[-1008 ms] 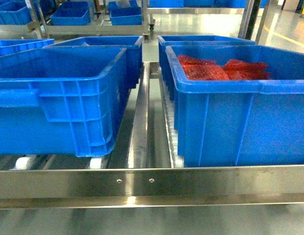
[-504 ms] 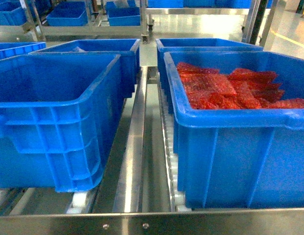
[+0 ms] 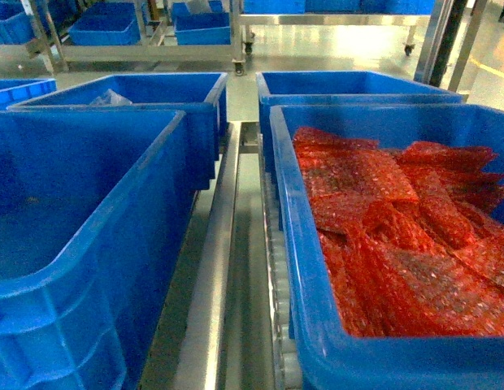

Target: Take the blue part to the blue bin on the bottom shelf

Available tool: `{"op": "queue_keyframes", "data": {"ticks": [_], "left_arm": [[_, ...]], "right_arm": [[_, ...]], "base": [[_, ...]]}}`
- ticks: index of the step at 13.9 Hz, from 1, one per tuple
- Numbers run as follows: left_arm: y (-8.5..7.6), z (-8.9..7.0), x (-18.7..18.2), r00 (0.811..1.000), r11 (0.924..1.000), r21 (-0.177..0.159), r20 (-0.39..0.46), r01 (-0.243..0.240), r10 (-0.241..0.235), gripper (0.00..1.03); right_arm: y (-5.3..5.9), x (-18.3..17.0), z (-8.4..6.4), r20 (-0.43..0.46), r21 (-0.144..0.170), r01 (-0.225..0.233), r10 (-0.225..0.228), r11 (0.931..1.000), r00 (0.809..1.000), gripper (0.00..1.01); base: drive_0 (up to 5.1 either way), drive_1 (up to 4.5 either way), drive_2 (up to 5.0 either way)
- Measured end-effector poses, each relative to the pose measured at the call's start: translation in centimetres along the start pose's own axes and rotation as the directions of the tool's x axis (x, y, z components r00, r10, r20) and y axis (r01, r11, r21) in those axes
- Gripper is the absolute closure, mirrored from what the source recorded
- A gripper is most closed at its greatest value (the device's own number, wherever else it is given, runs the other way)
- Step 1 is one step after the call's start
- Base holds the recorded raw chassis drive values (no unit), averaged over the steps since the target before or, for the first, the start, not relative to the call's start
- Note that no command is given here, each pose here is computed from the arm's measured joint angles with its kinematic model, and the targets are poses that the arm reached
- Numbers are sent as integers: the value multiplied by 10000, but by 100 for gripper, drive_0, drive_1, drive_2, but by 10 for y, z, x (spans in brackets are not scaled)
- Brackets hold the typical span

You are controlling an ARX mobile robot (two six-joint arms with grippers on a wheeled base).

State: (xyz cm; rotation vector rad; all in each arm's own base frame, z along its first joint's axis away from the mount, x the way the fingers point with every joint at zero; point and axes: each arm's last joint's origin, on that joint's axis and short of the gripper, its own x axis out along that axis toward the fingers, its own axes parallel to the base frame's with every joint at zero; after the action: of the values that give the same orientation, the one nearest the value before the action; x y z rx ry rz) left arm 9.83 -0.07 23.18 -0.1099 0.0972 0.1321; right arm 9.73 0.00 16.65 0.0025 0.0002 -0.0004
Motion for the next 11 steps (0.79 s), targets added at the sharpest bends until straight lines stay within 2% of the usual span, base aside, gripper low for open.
{"op": "queue_keyframes", "data": {"ticks": [2, 11], "left_arm": [[0, -1, 0, 10000, 10000, 11, -60, -4, 4, 60], [0, 0, 0, 10000, 10000, 4, -23, 1, -1, 60]], "right_arm": [[0, 0, 1, 53, 0, 0, 0, 10000, 10000, 3], [0, 0, 0, 11, 0, 0, 0, 10000, 10000, 3]], "base": [[16, 416, -384], [0, 0, 0]]}}
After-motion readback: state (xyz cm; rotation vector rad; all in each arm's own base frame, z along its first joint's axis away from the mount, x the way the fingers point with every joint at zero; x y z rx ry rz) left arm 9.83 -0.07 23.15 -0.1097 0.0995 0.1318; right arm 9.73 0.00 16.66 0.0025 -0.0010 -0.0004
